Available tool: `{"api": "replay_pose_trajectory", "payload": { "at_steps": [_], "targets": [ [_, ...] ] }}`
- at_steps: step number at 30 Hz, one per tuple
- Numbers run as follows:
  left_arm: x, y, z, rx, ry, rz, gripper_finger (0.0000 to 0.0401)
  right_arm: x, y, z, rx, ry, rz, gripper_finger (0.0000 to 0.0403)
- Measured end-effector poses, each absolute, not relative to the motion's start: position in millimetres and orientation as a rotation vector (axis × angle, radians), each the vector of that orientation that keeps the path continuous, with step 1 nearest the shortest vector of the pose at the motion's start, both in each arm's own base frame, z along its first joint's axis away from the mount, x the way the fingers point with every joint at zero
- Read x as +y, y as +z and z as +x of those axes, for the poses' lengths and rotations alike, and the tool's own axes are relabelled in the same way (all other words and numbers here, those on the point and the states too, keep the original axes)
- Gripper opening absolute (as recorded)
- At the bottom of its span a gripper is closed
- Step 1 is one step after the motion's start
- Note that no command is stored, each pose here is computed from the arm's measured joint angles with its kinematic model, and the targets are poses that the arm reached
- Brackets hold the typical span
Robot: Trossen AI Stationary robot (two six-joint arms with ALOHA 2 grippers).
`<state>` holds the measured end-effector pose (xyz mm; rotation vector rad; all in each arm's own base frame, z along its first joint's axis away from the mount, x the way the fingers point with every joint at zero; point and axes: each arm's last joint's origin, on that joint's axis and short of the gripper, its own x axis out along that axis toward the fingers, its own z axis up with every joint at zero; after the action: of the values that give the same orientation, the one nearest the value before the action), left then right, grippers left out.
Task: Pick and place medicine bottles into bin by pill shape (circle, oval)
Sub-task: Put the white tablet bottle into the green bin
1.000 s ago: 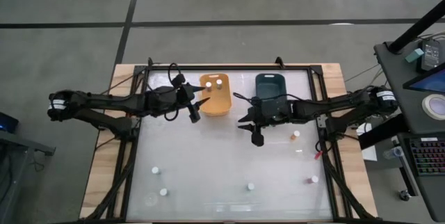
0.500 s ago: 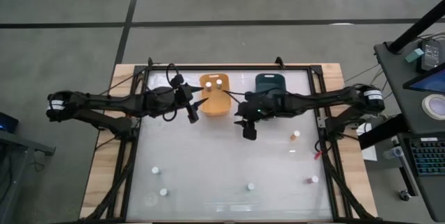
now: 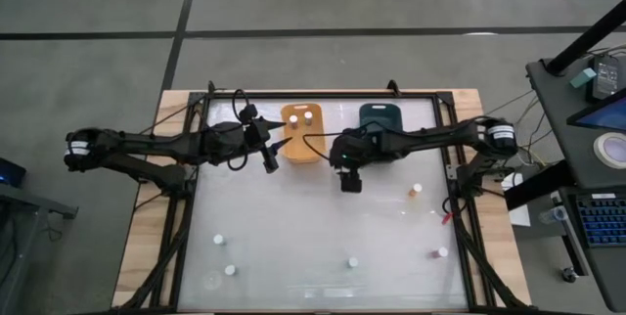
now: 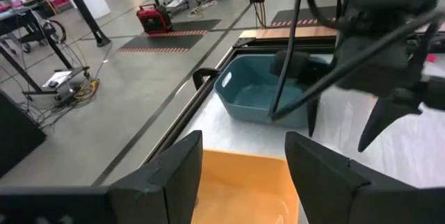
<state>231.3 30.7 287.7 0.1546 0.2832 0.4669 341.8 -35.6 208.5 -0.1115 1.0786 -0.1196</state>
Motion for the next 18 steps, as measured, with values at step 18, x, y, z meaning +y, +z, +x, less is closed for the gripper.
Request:
{"api": "replay_pose_trajectory", "payload": {
  "at_steps": [18],
  "targets": [
    [31,287,231,0.286,0.466,0.16,0.019,-44,179,351,1.136,-0.12,-0.049,0.025]
  ]
}}
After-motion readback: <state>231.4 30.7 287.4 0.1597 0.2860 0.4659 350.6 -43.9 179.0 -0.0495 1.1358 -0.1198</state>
